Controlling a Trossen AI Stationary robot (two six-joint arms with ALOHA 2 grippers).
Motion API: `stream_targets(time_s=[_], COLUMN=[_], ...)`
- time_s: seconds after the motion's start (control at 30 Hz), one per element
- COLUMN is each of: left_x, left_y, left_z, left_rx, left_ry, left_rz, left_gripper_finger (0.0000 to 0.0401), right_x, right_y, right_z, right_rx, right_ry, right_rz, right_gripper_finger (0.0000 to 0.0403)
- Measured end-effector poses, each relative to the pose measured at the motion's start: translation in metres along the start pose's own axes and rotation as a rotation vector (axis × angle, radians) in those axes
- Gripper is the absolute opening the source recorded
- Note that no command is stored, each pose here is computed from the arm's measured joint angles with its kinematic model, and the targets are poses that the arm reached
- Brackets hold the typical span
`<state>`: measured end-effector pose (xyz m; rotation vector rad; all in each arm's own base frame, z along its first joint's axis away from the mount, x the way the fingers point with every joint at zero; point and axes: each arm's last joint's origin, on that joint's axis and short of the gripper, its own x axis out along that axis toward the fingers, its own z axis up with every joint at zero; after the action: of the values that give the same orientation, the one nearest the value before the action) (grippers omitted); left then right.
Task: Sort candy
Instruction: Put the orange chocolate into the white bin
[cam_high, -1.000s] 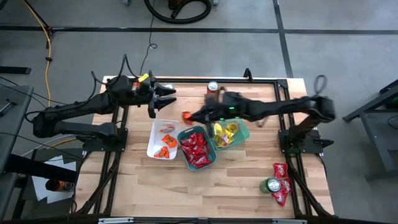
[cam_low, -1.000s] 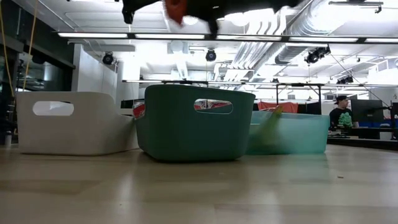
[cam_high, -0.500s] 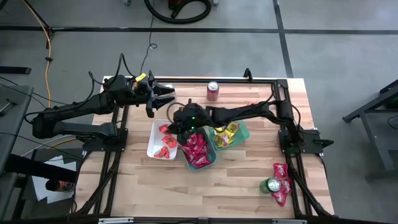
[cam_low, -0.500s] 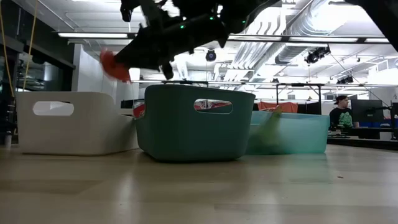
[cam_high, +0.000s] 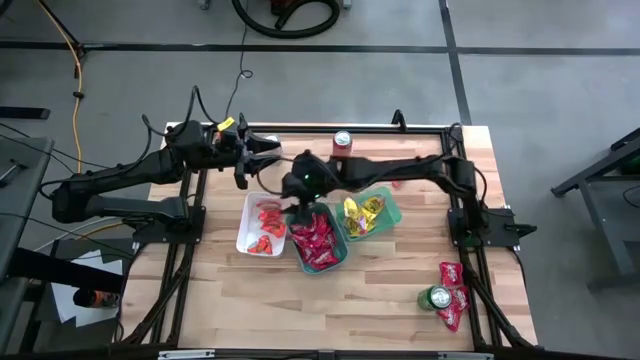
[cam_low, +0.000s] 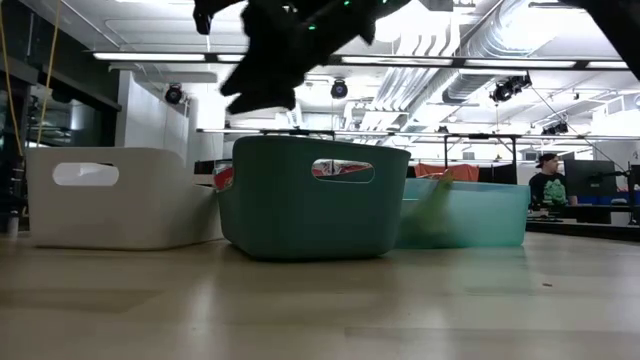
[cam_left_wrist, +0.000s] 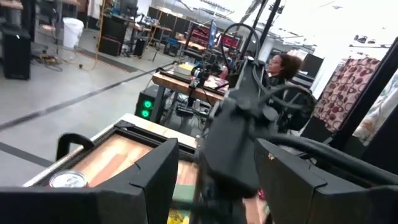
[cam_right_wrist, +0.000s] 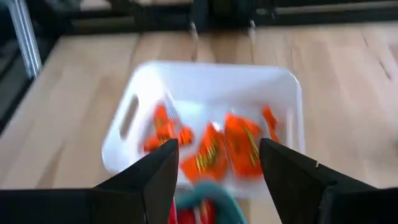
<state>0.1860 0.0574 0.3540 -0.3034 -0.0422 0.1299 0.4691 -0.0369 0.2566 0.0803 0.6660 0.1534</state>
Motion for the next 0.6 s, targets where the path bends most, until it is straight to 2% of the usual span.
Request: stream_targets(time_s=[0.2, 0.33, 0.5, 0.6], left_x=[-0.001, -0.001, 0.000, 0.000], left_y=[0.000, 0.000, 0.000, 0.000], left_z=[0.000, 0.000, 0.000, -0.001], left_rx=[0.008, 0.031, 0.040, 0.051], left_ry=[-0.002, 0.006, 0.006, 0.008], left_rz=[-0.001, 0.000, 0.001, 0.001], left_gripper_finger=[0.0195, 0.0195, 0.0195, 0.0195], right_x=[-0.060, -0.101, -0.150, -0.172], right_y=[-0.010, -0.009, 0.005, 0.020], right_z=[-0.010, -0.038, -0.082, -0.096], right_rx=[-0.011, 0.045, 0.221, 0.334], right_ry=[0.146, 0.190, 0.042, -0.191], right_rz=[-0.031, -0.066, -0.146, -0.129], right_gripper_finger=[0.0220, 0.0220, 0.0220, 0.0220])
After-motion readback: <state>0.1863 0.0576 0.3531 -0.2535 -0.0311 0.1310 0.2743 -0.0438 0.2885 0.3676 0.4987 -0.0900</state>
